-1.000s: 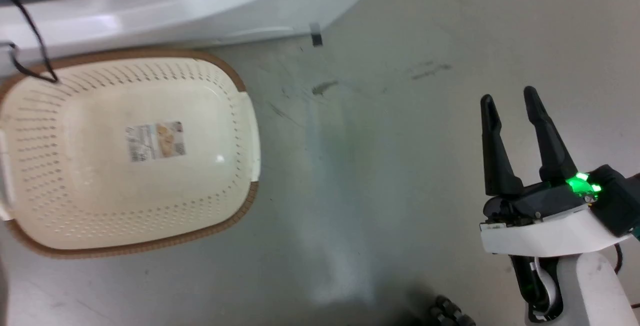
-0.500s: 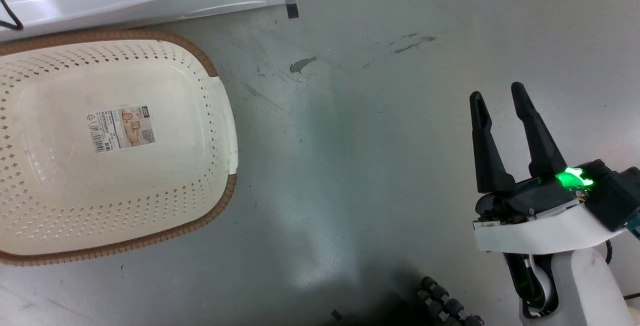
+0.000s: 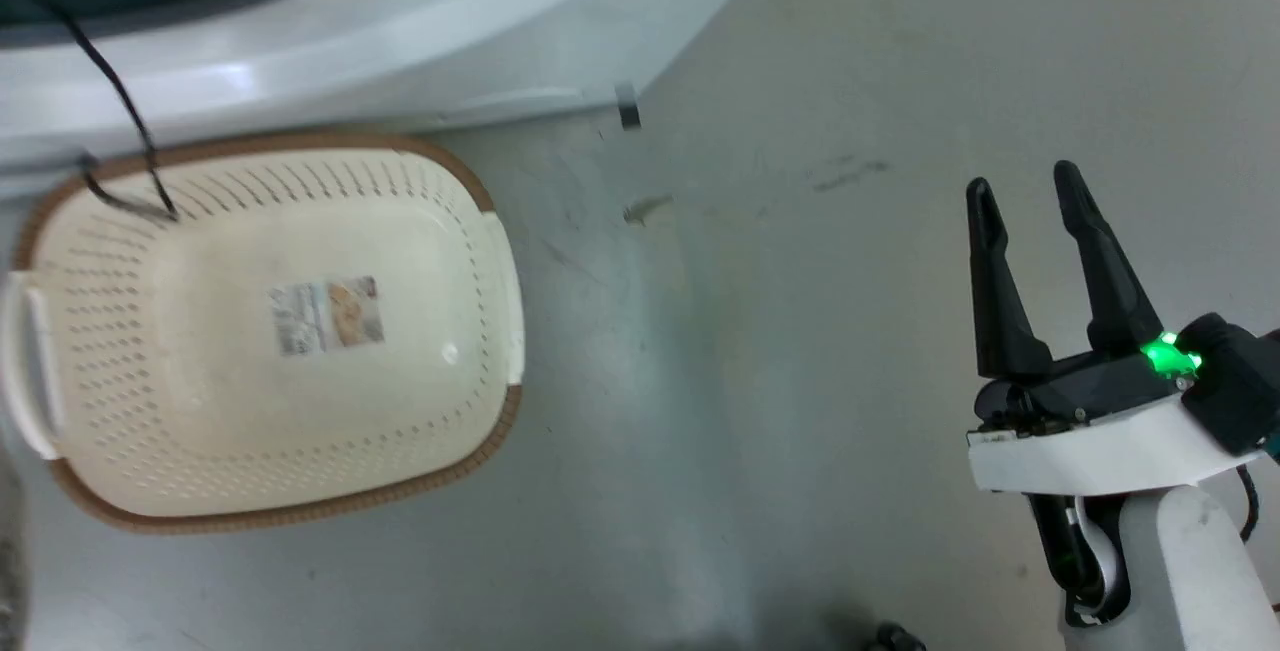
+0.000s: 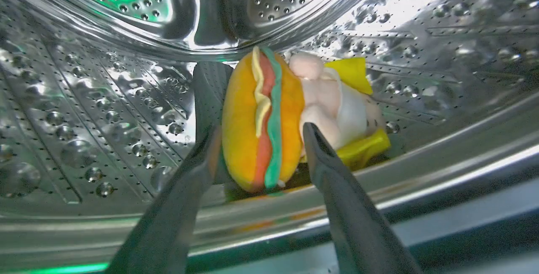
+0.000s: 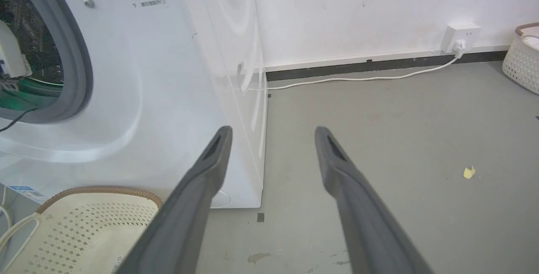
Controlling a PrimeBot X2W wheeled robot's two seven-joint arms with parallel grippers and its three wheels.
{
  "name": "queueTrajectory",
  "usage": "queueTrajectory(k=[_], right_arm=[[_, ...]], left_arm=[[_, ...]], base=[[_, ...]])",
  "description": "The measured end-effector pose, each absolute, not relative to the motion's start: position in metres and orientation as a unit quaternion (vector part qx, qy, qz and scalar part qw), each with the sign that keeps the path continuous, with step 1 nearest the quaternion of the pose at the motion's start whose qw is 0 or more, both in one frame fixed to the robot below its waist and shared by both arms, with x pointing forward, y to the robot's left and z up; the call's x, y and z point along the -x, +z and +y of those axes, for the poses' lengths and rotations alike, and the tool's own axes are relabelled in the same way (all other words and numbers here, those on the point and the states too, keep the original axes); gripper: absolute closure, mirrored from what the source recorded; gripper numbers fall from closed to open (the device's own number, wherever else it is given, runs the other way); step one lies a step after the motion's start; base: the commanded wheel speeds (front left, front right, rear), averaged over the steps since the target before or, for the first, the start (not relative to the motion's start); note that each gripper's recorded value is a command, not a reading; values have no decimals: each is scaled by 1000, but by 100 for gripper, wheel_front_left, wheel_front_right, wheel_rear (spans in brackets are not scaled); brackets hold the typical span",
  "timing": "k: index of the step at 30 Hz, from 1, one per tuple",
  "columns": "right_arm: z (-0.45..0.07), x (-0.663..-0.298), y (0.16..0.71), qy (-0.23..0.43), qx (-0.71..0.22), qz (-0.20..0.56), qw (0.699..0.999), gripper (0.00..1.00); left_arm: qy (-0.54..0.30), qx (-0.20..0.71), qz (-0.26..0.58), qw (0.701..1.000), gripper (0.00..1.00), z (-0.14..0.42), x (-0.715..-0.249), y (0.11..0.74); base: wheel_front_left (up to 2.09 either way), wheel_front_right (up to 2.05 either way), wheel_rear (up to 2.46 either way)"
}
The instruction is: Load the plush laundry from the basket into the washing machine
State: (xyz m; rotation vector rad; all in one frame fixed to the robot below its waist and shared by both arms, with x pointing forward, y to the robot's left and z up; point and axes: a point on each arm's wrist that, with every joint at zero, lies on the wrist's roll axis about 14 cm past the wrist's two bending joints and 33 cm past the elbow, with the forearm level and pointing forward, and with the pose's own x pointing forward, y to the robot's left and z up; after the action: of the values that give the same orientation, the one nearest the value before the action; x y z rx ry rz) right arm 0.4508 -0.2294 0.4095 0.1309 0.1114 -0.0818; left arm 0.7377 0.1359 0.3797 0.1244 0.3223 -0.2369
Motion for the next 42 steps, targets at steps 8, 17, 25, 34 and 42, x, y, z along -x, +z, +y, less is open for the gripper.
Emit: queueTrajectory(k=[8,17,25,34,42], right_arm=[[-220,-438,466,-24,-50,-7,998,0],[-199,-415,519,7,-56,-71,996,0],[-183,-394,542,29,-58,-99,993,0],[-157,-375,553,67,-55,-113,990,0],[-147,-365,548,83,-50,-103,990,0]], left_arm=[[-142,-48,95,984,0,124,-673,439],[-155,-2,39,987,0,125,-581,485],[-119,14,-6,993,0,146,-497,505],[-52,23,-36,998,0,166,-407,514],[-29,25,-46,998,0,168,-371,515]], base=[[0,0,0],[0,0,0],[0,0,0],[0,0,0],[0,0,0]])
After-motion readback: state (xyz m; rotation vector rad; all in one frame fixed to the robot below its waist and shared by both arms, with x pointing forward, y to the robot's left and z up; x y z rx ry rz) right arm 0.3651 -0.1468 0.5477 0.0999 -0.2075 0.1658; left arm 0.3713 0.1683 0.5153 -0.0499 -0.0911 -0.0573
